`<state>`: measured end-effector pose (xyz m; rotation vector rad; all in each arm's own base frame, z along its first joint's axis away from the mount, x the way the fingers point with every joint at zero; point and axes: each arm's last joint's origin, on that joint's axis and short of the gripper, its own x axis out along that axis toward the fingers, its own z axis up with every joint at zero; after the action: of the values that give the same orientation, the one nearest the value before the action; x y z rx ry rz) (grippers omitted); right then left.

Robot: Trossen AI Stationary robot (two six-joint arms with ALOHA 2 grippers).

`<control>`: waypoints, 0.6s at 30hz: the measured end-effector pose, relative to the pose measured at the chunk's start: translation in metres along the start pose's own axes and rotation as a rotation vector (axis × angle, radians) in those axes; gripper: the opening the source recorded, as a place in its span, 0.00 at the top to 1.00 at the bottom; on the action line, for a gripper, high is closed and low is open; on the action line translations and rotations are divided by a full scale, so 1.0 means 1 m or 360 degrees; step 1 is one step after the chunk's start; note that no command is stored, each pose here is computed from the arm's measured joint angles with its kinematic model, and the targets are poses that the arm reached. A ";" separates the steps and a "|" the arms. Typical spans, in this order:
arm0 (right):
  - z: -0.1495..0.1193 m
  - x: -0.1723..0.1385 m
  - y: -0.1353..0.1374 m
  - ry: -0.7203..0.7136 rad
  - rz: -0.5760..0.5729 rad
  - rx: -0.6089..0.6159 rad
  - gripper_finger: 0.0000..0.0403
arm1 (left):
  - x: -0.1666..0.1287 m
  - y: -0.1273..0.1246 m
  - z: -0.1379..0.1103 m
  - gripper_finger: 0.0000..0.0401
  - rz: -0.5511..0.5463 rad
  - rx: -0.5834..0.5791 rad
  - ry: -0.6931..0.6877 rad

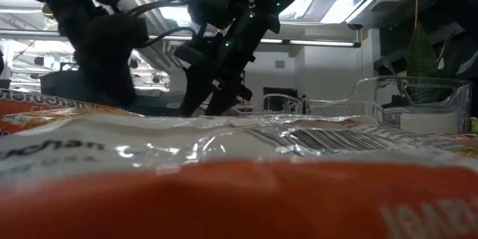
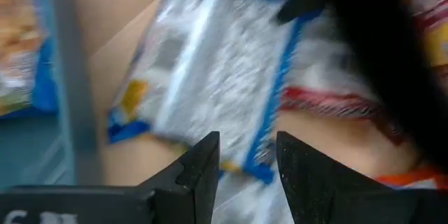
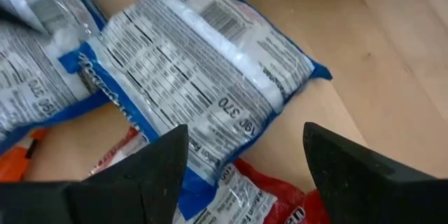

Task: Sort Maruchan noodles
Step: Put the blue noodle pack into the blue bin

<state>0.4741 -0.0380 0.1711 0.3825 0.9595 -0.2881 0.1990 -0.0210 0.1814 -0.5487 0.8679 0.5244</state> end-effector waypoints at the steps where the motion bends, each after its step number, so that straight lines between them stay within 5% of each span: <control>1: 0.000 0.000 0.000 0.0006 -0.0002 -0.0001 0.34 | 0.000 0.003 -0.001 0.66 0.0045 0.0009 0.0016; 11: 0.000 0.000 0.000 0.0008 0.0016 -0.0003 0.34 | 0.002 0.015 0.005 0.66 0.0257 -0.0004 -0.0081; 18: 0.000 0.000 0.005 -0.0002 0.0106 -0.0249 0.34 | -0.005 0.011 0.016 0.66 0.0058 -0.0056 -0.0181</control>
<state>0.4763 -0.0338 0.1718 0.2702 0.9591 -0.1510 0.1983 -0.0036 0.1912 -0.5308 0.7630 0.5991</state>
